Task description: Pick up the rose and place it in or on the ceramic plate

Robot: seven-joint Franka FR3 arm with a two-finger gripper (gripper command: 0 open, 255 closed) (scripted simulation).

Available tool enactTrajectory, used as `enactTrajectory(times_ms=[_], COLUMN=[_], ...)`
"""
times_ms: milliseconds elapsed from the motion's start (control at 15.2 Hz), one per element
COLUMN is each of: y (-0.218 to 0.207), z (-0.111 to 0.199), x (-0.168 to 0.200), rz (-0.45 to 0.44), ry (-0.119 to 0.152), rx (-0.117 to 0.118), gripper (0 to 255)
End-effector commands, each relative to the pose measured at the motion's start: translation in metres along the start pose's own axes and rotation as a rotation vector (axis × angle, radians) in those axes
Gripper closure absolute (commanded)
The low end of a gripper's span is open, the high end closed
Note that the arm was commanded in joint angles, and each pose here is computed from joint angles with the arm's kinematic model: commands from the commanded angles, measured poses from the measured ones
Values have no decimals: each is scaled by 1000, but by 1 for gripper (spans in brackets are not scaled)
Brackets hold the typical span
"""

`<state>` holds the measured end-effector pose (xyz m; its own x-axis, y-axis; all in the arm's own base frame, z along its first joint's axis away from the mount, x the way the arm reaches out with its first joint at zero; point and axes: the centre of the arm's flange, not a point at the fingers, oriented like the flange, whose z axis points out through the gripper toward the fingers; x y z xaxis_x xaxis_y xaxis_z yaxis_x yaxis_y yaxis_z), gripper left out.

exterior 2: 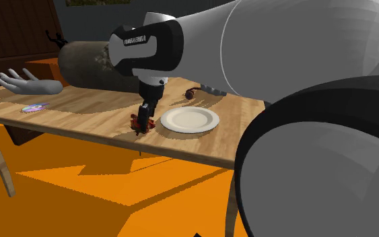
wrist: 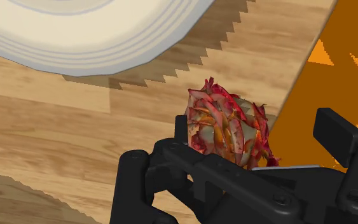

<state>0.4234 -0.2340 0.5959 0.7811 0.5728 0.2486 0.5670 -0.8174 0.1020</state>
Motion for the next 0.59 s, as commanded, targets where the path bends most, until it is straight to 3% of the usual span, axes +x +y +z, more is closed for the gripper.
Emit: enactTrajectory(times_ms=[0, 396, 462, 528], y=[0, 0, 0, 0], z=[3, 3, 3, 3], x=[0, 0, 0, 0], rz=[0, 0, 0, 0], ry=[1, 0, 0, 0], rx=[-1, -1, -1, -1], gripper=[0, 0, 255, 255])
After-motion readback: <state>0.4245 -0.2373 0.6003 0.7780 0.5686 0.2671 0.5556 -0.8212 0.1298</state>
